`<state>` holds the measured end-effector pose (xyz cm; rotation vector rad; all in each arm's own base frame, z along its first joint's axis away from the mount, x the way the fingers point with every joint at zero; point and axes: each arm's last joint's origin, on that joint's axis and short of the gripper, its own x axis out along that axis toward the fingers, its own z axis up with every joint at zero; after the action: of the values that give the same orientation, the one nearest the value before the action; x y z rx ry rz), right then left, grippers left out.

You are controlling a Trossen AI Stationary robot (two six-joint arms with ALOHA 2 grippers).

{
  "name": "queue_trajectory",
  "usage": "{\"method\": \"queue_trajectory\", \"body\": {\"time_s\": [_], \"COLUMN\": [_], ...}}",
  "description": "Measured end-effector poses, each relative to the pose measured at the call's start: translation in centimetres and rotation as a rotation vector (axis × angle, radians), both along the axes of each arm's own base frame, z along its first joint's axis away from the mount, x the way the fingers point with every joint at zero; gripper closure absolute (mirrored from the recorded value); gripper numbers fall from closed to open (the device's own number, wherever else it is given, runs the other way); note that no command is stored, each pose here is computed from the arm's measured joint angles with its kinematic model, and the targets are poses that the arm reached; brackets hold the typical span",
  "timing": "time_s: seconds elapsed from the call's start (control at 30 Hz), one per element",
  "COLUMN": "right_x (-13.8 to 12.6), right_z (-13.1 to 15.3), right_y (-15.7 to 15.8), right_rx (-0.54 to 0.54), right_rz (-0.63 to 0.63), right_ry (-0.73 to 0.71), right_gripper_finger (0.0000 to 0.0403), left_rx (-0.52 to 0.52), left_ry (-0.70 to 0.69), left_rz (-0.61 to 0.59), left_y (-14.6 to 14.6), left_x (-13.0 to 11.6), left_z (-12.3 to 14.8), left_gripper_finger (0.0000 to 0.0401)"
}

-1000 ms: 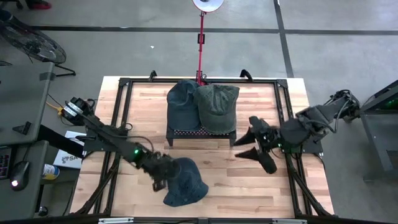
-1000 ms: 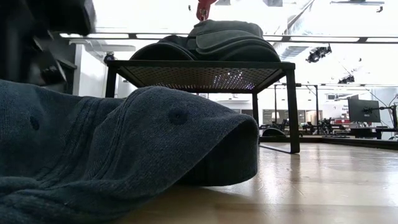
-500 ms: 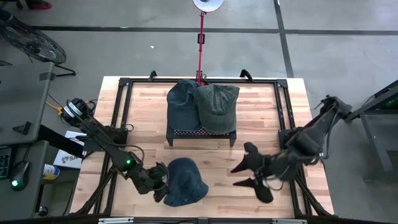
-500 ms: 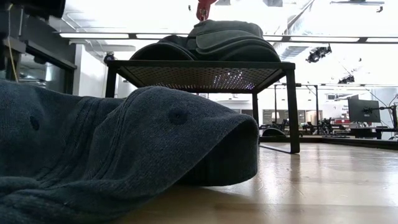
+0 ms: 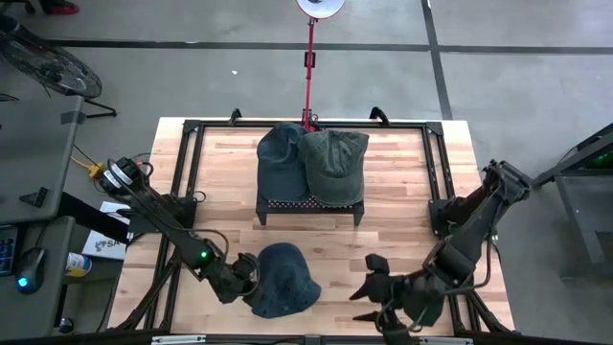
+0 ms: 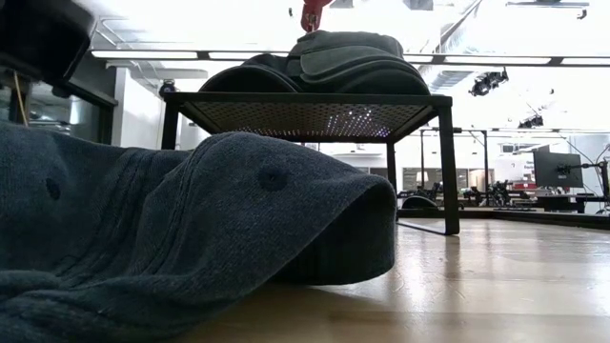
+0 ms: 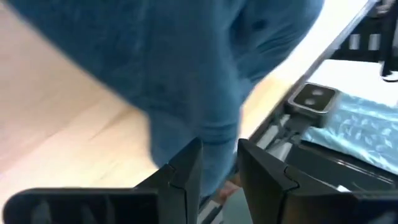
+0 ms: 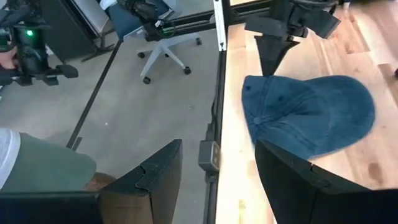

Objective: Pick & Place hat
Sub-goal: Stack the blue cap on top of the blue cap on the shelf

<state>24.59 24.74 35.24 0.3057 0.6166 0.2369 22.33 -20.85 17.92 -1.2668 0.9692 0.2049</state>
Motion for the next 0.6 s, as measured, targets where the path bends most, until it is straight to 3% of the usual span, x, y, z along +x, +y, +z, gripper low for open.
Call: {"method": "queue_trajectory", "body": {"time_s": [0.2, 0.4, 0.6], "right_x": [-0.6, -1.7, -2.8], "right_z": [-0.8, -0.7, -0.7], "right_y": [1.6, 2.5, 3.3], "right_rx": [0.005, 0.003, 0.012], "right_rz": [-0.008, -0.018, -0.025], "right_ry": [0.0, -0.017, -0.029], "right_gripper_finger": [0.0208, 0.0208, 0.0208], "left_rx": [-0.046, -0.027, -0.033], "left_ry": [0.065, 0.031, 0.083], "left_rz": [-0.011, -0.049, -0.017], "left_y": [-0.7, -1.8, -2.5], "left_x": [0.5, 1.6, 2.3], "left_z": [-0.8, -0.4, -1.8], "left_gripper_finger": [0.03, 0.03, 0.0301]}}
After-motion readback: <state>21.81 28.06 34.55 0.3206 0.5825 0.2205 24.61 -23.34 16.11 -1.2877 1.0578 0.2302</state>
